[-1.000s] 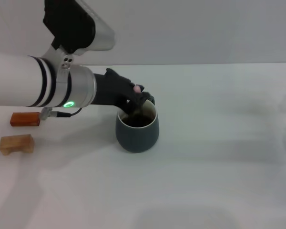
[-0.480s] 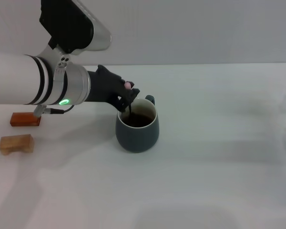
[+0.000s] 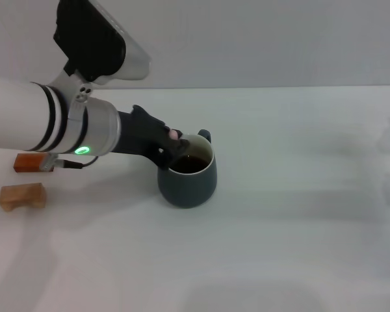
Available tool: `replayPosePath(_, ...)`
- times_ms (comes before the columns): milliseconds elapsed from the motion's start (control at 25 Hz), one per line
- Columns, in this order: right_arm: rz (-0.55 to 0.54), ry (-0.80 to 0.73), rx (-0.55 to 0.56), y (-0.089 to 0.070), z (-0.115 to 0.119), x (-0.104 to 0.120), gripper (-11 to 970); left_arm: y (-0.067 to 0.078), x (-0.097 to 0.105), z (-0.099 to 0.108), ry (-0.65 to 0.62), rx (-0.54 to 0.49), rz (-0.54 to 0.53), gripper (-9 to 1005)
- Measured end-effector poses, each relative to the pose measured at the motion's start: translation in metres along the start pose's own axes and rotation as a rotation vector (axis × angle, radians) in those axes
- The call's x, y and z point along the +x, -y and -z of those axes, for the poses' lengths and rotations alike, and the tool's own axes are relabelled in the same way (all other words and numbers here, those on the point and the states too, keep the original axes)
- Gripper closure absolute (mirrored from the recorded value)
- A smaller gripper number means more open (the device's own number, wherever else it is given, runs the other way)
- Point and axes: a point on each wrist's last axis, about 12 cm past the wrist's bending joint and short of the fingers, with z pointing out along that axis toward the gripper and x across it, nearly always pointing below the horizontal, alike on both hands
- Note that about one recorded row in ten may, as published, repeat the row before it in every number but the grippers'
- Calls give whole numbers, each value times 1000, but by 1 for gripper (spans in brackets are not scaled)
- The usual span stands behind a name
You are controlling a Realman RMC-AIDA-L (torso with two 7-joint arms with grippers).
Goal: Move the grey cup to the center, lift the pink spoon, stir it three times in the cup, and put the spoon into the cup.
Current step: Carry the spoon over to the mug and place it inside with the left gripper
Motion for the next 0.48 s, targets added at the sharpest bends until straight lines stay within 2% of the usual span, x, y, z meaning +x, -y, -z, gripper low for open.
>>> replayPosePath(280, -1, -2, 0, 0, 0, 0, 960, 11, -14, -6, 87, 23, -20, 837)
replayPosePath(480, -1, -2, 0, 0, 0, 0, 960, 10, -17, -9, 118, -2, -33, 834)
